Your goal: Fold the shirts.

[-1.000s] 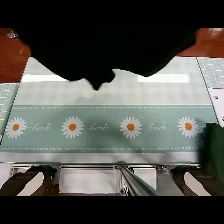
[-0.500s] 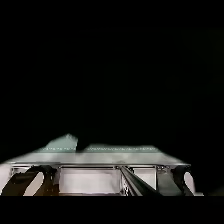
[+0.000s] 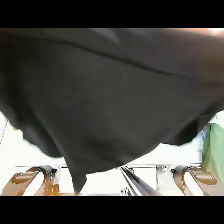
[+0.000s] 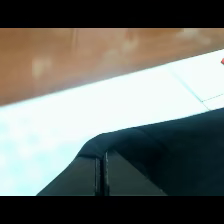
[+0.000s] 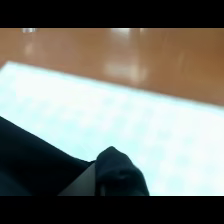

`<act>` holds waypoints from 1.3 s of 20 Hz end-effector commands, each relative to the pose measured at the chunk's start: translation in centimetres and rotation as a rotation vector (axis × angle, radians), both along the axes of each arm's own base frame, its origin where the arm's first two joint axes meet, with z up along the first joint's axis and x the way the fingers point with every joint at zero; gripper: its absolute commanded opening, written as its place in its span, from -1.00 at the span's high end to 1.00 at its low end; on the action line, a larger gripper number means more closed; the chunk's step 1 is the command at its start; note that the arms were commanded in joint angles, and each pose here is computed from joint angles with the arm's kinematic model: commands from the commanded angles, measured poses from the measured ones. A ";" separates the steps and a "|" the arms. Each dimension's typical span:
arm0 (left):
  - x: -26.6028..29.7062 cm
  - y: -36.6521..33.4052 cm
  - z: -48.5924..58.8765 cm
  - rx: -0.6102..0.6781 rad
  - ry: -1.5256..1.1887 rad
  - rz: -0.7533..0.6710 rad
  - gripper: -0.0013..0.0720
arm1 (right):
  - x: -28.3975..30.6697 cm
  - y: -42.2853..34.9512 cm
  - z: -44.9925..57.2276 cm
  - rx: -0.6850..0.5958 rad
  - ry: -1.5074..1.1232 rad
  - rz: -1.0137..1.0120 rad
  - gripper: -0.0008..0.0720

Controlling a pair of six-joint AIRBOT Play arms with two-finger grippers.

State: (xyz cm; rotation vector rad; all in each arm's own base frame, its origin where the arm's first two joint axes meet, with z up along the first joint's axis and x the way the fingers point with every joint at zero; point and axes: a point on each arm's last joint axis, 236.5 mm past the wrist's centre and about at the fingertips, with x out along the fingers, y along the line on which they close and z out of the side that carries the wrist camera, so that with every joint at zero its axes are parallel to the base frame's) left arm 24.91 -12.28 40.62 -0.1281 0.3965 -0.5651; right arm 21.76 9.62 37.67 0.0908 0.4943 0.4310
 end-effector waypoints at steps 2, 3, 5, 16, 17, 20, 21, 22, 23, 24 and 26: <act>8.7 1.3 -7.8 -0.076 0.163 0.065 0.90 | 8.7 -1.3 -11.4 0.084 0.212 -0.056 0.90; 10.8 1.4 -10.0 -0.073 0.194 0.068 0.89 | 11.0 -1.8 -13.6 0.101 0.245 -0.081 0.90; 15.1 1.3 -13.6 -0.075 0.230 0.081 0.89 | 16.2 -2.9 -17.3 0.129 0.286 -0.129 0.90; 28.9 -4.5 -27.3 -0.210 0.338 0.178 0.89 | 38.2 -4.3 -28.2 0.451 0.360 -0.263 0.90; 29.0 -4.9 -28.1 -0.229 0.367 0.181 0.89 | 38.7 -5.0 -29.3 0.482 0.382 -0.312 0.90; 28.7 -5.2 -29.3 -0.272 0.441 0.198 -0.95 | 38.7 -6.2 -31.0 0.564 0.457 -0.372 -0.50; 28.0 -5.1 -29.7 -0.262 0.479 0.182 -0.95 | 38.1 -6.5 -30.9 0.558 0.481 -0.358 -0.74; 27.2 -4.0 -30.8 -0.264 0.559 0.202 -0.95 | 37.0 -6.9 -30.8 0.533 0.512 -0.326 -0.74; 26.2 -1.6 -32.5 -0.270 0.674 0.267 -0.95 | 35.2 -7.8 -31.0 0.472 0.554 -0.287 -0.74; 24.4 1.2 -34.2 -0.228 0.778 0.297 -0.95 | 32.9 -9.8 -31.7 0.404 0.622 -0.286 -0.74; 19.9 6.5 -36.6 -0.121 0.956 0.301 -0.95 | 26.9 -14.5 -33.5 0.216 0.792 -0.320 -0.74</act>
